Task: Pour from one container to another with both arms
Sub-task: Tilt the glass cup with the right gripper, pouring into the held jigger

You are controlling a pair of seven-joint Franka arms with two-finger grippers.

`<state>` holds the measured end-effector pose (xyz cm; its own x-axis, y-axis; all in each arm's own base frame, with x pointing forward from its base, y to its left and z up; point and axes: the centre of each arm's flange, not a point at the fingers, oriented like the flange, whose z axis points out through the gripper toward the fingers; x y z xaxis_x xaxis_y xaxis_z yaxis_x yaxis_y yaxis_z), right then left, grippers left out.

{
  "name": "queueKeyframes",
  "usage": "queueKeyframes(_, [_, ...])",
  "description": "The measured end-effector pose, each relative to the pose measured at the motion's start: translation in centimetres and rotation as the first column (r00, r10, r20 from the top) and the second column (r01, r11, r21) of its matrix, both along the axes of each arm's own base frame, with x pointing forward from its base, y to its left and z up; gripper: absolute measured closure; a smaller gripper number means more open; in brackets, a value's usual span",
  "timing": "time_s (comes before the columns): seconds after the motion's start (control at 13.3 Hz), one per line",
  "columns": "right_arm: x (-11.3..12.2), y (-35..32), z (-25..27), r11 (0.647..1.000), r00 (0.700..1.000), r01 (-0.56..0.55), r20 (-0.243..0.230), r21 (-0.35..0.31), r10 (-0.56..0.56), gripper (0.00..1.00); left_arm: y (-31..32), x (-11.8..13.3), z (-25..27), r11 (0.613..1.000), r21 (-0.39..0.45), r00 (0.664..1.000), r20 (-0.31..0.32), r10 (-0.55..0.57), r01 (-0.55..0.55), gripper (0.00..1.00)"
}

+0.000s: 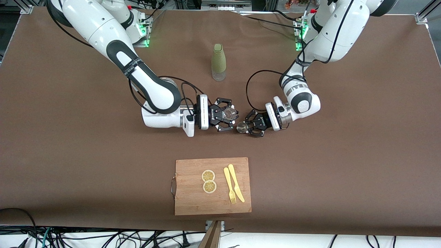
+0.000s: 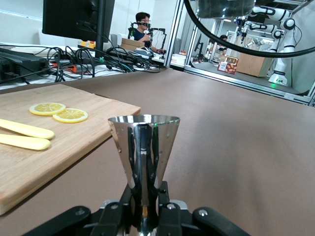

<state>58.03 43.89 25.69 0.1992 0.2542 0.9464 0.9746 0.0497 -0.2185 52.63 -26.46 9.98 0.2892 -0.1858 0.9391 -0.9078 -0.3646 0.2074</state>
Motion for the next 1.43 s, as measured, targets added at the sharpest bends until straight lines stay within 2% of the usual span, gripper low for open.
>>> queueKeyframes(0.53, [-0.2, 0.7, 0.1, 0.999, 0.999, 0.025, -0.030, -0.023, -0.026, 0.84, 0.1, 0.2, 0.1, 0.999, -0.001, 0.998, 0.044, 0.035, -0.035, 0.78])
queueKeyframes(0.98, [-0.6, 2.1, -0.9, 0.989, 0.988, 0.085, -0.120, -0.121, -0.100, 0.84, -1.2, -0.1, 0.3, 0.996, 0.014, 0.994, 0.057, 0.092, -0.093, 0.78])
queueKeyframes(1.21, [-0.7, 2.5, -1.7, 0.981, 0.985, 0.092, -0.131, -0.170, -0.115, 0.84, -2.0, -0.4, 0.4, 0.992, -0.002, 0.990, 0.073, 0.123, -0.123, 0.78])
queueKeyframes(1.43, [-0.2, 2.4, -1.4, 0.979, 0.982, 0.106, -0.136, -0.174, -0.130, 0.84, -3.2, -1.1, 0.5, 0.992, -0.018, 0.990, 0.062, 0.129, -0.128, 0.78])
